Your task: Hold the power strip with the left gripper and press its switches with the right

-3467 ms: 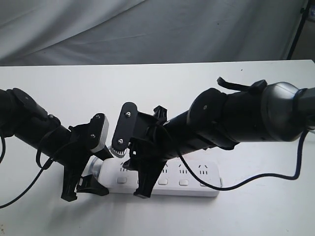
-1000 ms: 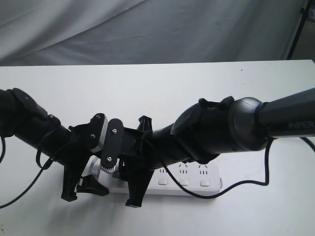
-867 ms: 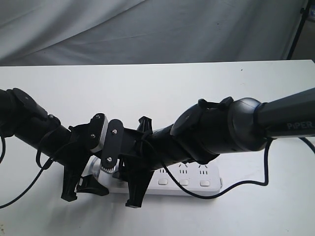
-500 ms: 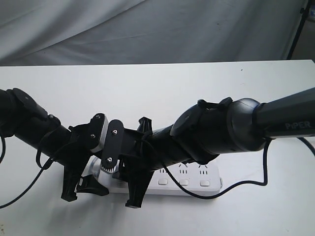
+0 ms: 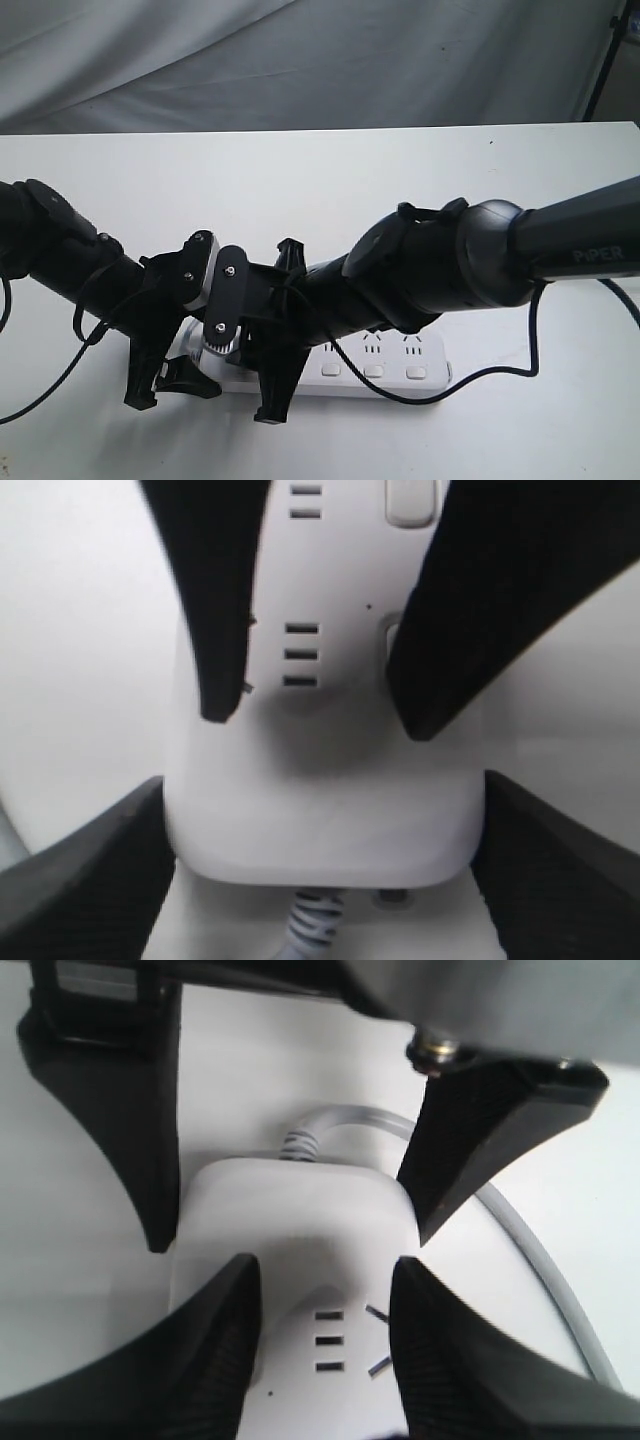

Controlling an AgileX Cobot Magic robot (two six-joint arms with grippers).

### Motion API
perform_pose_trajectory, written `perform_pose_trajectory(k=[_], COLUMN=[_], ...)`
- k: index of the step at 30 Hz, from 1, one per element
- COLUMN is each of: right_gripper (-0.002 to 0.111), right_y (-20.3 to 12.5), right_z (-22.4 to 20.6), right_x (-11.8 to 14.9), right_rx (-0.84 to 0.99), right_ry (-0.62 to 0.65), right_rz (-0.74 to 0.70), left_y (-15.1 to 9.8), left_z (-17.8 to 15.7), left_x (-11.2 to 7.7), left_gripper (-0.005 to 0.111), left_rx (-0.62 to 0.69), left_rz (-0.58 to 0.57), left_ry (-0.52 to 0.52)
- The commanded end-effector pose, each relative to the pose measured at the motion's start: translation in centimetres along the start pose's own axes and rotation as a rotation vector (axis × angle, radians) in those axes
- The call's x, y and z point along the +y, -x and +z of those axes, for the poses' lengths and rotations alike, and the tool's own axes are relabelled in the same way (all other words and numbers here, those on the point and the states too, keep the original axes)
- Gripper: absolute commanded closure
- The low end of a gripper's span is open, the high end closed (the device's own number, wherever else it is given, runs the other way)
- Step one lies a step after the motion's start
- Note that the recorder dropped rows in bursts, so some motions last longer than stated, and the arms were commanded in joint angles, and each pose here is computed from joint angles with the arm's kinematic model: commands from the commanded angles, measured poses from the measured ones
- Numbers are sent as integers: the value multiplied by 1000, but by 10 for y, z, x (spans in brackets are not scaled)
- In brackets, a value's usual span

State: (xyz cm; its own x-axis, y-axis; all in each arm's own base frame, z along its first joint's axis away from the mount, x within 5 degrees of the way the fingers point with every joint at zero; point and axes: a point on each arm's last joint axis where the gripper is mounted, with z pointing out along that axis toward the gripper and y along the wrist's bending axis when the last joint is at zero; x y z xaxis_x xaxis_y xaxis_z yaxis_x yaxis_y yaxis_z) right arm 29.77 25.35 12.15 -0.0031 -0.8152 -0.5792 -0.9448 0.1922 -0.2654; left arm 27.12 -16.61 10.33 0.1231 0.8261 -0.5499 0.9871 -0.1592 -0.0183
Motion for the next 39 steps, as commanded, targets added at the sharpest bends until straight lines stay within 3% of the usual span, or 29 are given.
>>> perform_pose_trajectory(k=[1, 32, 39], right_gripper=[68, 68, 68], right_y=[-11, -37, -4], right_z=[9, 9, -9], right_x=[5, 18, 2], right_rx=[34, 128, 2], right_ry=[32, 36, 1], right_rz=[-15, -11, 55], left_y=[3, 3, 3], left_z=[0, 0, 0], left_x=[-1, -1, -1], left_gripper=[52, 52, 52], left_rx=[-13, -13, -13], left_rz=[1, 1, 1], left_ry=[-3, -3, -3])
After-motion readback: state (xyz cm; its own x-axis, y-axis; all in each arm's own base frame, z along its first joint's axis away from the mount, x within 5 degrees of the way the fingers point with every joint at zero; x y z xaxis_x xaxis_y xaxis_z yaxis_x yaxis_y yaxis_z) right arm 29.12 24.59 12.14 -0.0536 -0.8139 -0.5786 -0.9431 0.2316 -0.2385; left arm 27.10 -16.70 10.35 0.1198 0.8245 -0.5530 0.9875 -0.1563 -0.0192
